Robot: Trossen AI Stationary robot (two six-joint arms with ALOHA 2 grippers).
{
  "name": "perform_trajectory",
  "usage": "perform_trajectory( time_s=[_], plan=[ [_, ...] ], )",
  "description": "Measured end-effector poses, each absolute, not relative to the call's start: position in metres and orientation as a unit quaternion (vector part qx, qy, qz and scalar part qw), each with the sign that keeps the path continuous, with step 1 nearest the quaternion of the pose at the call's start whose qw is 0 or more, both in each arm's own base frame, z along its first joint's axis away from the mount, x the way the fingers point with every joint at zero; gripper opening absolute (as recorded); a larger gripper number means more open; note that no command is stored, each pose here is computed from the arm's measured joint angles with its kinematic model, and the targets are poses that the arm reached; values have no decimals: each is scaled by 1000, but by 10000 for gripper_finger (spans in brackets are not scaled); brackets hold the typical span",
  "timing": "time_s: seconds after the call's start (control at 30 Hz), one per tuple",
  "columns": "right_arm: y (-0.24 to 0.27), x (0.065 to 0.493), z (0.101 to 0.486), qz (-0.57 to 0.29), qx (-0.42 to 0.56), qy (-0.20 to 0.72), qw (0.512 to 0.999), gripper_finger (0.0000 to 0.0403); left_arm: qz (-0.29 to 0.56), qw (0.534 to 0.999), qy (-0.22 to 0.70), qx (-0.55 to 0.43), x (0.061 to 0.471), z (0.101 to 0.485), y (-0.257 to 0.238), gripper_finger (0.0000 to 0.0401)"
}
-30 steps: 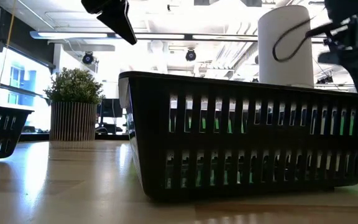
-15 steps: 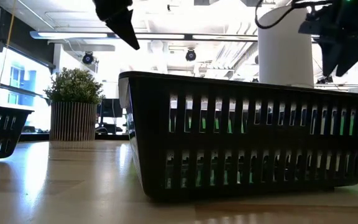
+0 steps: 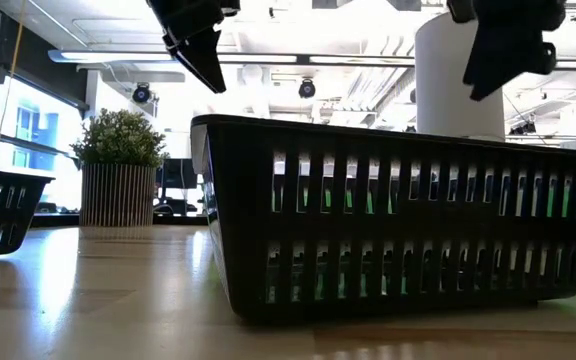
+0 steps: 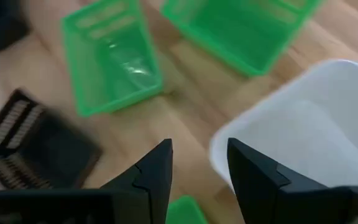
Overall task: Stack baskets by color
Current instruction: Stack the top green bin on the middle left green bin
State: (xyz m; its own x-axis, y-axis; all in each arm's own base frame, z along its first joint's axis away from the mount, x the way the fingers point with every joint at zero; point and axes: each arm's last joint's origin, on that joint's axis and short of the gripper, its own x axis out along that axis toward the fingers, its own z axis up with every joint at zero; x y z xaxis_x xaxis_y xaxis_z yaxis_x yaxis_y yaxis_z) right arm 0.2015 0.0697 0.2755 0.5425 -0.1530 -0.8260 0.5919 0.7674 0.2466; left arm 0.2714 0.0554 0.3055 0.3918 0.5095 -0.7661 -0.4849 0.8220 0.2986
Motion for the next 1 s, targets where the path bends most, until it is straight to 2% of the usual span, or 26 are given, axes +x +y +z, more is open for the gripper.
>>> perform_trajectory(
  time_s=[0.23,0.43,0.67,1.0],
  plan=[
    [95,195,278,-146,232,433,859,140,262,845,465,-40,272,304,55,184],
    [111,186,279,-135,202,412,878,140,213,853,469,-87,273,303,51,184],
    [112,197,286,-108,115,355,921,140,173,855,475,-114,274,303,48,184],
    [82,224,298,-94,29,304,948,140,109,837,534,-48,267,298,31,184]
  ],
)
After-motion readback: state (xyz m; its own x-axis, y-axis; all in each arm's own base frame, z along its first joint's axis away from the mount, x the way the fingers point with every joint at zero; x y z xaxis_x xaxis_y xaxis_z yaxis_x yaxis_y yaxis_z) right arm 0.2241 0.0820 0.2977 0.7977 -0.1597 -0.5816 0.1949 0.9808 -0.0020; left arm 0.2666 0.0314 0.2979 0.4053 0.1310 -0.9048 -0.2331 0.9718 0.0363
